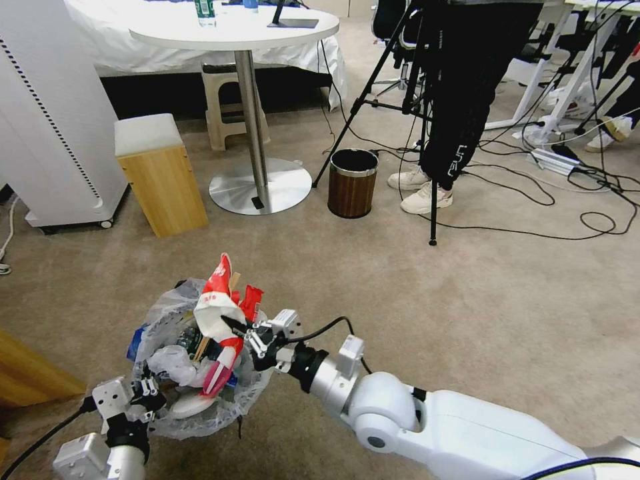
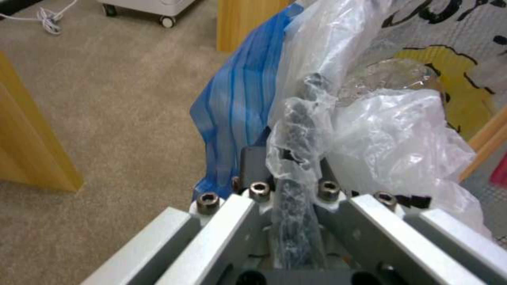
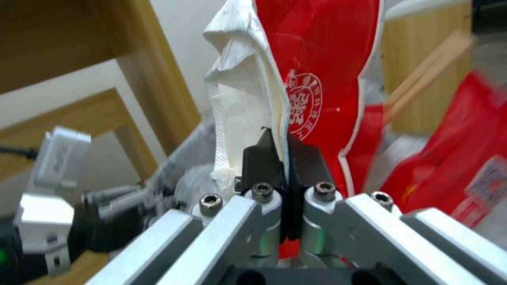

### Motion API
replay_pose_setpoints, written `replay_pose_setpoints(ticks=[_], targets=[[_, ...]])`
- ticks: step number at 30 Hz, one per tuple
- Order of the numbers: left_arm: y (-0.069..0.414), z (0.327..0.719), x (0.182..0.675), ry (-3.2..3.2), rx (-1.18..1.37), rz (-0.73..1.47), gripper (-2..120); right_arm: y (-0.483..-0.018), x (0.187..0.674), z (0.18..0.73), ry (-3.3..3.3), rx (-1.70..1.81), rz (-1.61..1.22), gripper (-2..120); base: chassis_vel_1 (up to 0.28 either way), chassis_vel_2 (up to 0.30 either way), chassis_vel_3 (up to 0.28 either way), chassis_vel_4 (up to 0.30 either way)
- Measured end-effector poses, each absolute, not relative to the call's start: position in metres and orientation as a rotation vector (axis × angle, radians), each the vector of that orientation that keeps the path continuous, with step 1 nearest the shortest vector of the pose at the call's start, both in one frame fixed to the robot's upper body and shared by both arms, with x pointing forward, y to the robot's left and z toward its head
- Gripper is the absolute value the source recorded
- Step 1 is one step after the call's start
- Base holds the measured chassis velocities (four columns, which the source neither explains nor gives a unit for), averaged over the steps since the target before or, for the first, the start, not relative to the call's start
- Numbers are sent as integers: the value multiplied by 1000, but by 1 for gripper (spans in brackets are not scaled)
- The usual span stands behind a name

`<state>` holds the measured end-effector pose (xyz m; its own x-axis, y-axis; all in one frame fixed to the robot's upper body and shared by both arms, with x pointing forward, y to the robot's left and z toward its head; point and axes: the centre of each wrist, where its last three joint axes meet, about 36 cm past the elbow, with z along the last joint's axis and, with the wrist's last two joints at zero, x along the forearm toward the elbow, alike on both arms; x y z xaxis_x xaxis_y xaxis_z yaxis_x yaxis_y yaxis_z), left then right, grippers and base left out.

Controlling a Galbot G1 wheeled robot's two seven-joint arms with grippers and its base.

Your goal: Pick up the trash bin and place the garbage on the floor into it.

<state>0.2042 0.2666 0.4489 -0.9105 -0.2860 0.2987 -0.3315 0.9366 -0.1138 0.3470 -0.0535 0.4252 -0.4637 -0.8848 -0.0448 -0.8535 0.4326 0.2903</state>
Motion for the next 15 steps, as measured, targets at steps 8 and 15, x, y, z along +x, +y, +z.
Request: replay_pose_setpoints(ticks=[8, 15], targets=[[268, 451, 206, -2820, 460, 242, 0, -35, 341, 409, -2511, 1553, -346, 0, 0, 0, 0, 0], [269, 449, 208, -2814, 459, 252, 0, -25, 337, 400, -2489, 1513, -255, 0, 0, 0, 0, 0]])
